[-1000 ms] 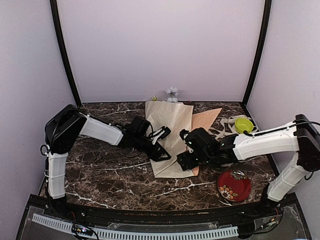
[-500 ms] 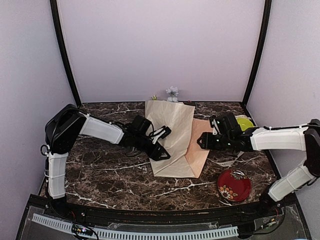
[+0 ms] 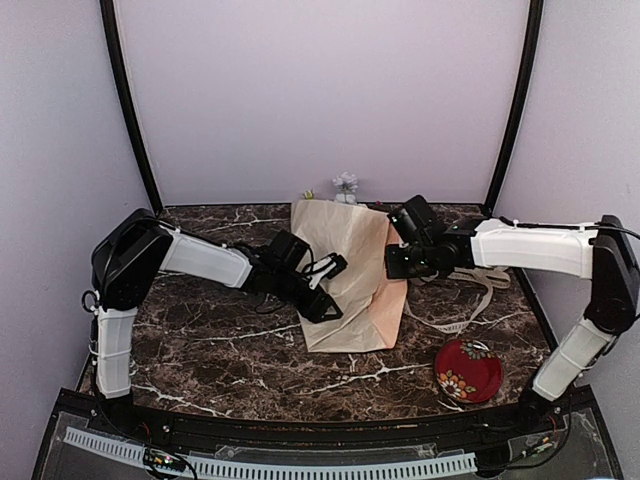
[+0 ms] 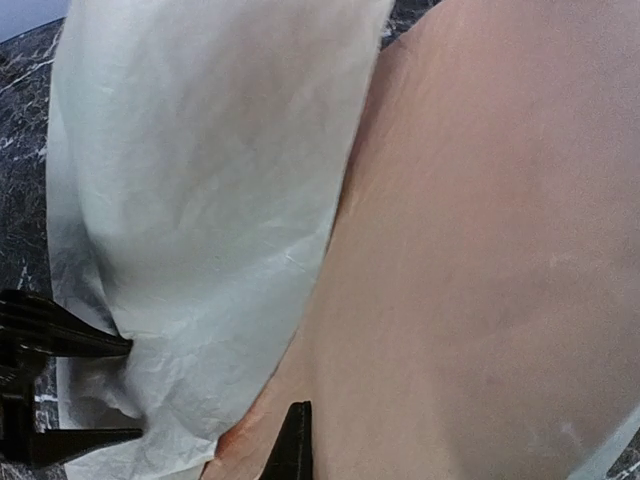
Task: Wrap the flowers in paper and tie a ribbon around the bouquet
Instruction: Pick up the two-thirds-folded wrapping paper from the center of the board, then fold the two-thirds-folded wrapping paper at the center of the board.
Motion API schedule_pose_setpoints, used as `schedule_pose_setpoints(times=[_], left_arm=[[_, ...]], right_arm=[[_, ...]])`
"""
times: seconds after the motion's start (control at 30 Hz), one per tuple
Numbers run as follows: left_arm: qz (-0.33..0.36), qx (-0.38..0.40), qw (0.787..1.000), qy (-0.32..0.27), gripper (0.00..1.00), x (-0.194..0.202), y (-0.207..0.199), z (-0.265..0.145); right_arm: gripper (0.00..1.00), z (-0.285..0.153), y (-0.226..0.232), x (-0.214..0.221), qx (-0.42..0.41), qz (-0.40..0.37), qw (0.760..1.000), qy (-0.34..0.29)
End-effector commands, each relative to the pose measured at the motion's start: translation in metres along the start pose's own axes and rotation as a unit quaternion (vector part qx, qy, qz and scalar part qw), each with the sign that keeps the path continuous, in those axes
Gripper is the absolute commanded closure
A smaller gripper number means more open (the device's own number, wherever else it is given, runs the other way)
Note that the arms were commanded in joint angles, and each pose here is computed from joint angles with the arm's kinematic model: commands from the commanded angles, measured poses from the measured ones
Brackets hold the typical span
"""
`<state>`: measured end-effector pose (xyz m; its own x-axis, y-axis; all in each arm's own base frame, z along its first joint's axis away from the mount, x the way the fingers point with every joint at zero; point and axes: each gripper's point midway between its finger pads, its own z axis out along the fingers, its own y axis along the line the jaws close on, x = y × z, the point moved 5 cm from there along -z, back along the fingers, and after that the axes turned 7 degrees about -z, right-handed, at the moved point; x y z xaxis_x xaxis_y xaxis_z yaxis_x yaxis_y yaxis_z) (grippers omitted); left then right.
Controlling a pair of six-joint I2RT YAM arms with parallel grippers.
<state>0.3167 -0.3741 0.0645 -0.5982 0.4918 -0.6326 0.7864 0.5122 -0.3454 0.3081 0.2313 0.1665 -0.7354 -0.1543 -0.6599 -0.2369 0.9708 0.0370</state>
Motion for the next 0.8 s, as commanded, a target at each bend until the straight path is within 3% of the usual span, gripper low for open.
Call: schedule_pose_setpoints(times=[0.0, 0.2, 0.33, 0.47, 0.77], left_arm=[[-0.022, -0.047, 0.996, 0.072, 0.35, 0.036, 0.019, 0.011], [-0.027, -0.049, 0.995, 0.079, 0.35, 0.040, 0.021, 0.016], [-0.034, -0.035, 0.996, 0.074, 0.35, 0.040, 0.017, 0.017], [-0.038, 0.011, 0.998, 0.042, 0.35, 0.031, 0.007, 0.012], [0.004, 0.121, 0.990, -0.075, 0.34, 0.000, -0.029, -0.024]], right_arm=[[1.00, -0.008, 0.021, -0.010, 0.103, -0.088, 0.991, 0.008], [1.00, -0.010, 0.083, -0.021, 0.119, -0.172, 0.978, -0.006], [1.00, -0.004, 0.121, -0.025, 0.046, -0.192, 0.980, -0.013], [1.00, 0.010, 0.131, -0.027, -0.007, -0.176, 0.984, -0.020], [1.00, 0.049, 0.104, -0.029, -0.098, -0.059, 0.993, 0.006]])
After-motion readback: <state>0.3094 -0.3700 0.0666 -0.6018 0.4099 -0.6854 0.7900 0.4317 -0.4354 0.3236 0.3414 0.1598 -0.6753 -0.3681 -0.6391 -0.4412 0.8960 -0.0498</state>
